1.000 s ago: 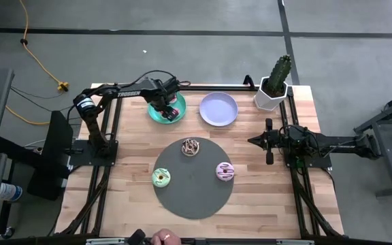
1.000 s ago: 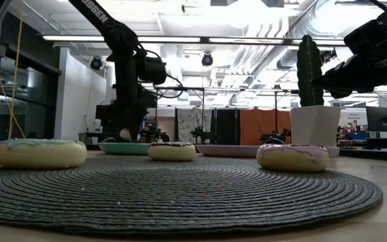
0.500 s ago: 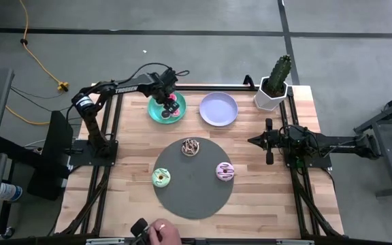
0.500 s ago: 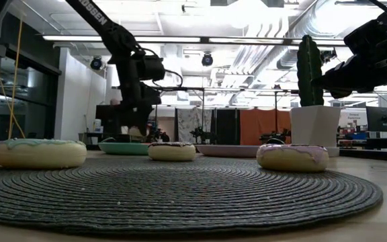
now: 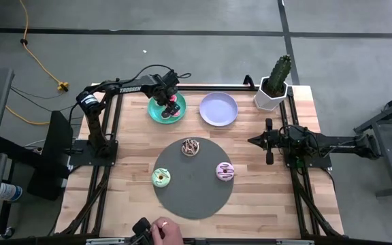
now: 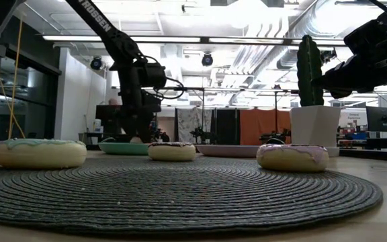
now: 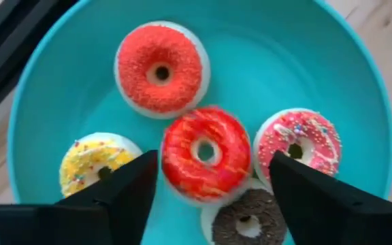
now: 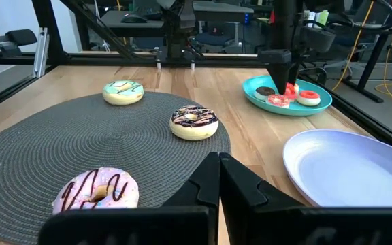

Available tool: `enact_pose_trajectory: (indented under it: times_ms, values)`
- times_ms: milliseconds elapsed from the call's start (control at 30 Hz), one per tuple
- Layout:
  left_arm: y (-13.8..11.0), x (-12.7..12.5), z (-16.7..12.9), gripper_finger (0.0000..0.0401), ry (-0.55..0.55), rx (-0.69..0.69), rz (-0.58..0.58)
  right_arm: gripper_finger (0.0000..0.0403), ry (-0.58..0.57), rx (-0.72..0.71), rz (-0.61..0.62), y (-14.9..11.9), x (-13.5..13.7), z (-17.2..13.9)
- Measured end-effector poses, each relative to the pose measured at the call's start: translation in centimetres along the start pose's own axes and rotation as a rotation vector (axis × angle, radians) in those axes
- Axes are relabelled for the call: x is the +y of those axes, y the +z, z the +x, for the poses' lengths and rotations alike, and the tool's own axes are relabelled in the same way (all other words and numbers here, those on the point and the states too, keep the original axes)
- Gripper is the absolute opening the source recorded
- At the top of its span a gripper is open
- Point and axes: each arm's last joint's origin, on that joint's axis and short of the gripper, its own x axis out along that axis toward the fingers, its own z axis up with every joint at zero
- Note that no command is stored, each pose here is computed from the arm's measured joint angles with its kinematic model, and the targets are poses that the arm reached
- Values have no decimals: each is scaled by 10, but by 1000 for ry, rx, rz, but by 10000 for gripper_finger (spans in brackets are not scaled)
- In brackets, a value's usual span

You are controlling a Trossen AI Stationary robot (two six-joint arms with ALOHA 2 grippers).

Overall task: Pick & Place donuts
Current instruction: Put the small red donut on the green plate, then put the large purple donut on the purple plate

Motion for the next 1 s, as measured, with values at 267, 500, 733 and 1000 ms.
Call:
enact_pose_trajectory:
  times_ms: [267,500,733,1000]
  values:
    - [-1,-2,0,329,51,2,9,0,0,0,0,0,0,0]
    - [-1,-18,-24,315,35,-68,50,0,-1,0,0,0,0,0]
    - [-8,-45,-77,246,-19,-233,135,0,0,0,0,0,0,0]
    - [-32,-94,-132,135,-134,-410,289,0,0,0,0,0,0,0]
